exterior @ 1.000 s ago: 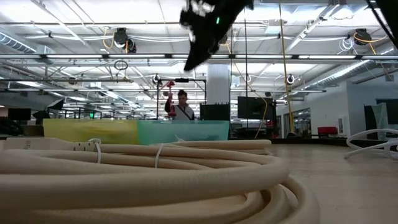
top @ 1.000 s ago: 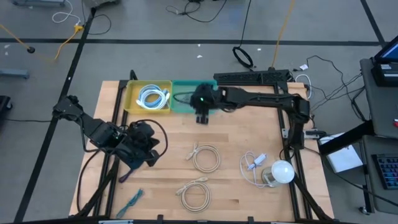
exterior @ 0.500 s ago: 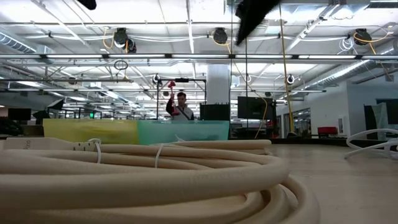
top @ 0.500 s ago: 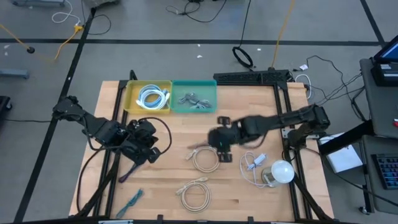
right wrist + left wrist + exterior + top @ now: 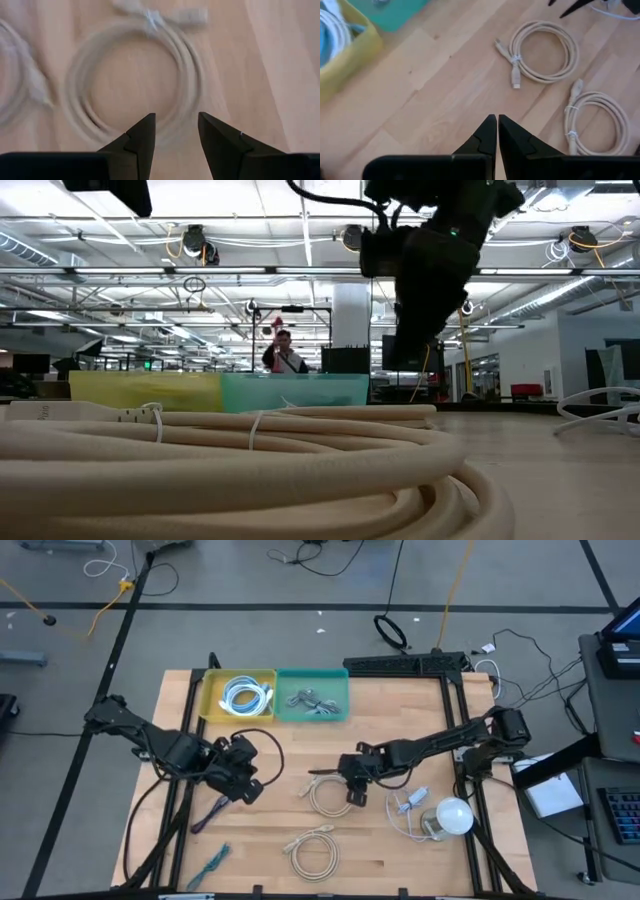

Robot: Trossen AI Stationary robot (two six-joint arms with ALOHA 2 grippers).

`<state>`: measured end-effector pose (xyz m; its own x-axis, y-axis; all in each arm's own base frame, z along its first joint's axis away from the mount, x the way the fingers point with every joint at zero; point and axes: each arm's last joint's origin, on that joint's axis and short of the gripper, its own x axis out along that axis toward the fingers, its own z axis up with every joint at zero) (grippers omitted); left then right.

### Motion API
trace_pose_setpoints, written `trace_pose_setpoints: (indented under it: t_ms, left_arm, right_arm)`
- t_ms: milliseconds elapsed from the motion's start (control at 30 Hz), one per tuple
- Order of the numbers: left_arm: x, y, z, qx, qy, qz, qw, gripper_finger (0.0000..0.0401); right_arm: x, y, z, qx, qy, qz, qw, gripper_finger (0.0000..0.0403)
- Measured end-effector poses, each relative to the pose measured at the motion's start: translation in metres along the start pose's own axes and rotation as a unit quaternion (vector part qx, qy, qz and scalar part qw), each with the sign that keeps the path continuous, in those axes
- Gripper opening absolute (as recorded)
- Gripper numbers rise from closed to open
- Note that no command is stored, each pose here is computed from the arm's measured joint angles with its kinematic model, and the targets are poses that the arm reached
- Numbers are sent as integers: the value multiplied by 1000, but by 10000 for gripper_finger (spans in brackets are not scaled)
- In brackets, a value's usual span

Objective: Pick & Place USB Port
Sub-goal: Put the top brown HDMI cable into the yellow bin

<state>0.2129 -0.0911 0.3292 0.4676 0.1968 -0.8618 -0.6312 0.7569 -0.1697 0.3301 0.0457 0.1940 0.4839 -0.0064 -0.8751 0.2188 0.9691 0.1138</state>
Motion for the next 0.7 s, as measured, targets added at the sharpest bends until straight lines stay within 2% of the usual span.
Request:
trace_pose_setpoints:
  t_ms: [167,300,400,633,700]
  left_arm:
    - [3,-3,-2,-6,-3,-14,1000,19]
    - [3,-3,-2,-7,-3,-14,1000,19]
    - [3,-3,-2,-8,-5,-13,1000,19]
    - [3,-3,-2,-9,-11,-11,1000,19]
    - [3,-3,-2,-9,-13,-10,1000,19]
  right_arm:
    - [10,-13,-8,5,-3,-5,1000,142]
    - [18,-14,-14,19,-15,26,999,142]
    - [24,-17,-24,22,-11,25,999,142]
    - [39,-21,-41,59,-12,28,998,142]
    - [46,-21,-42,81,-14,50,995,142]
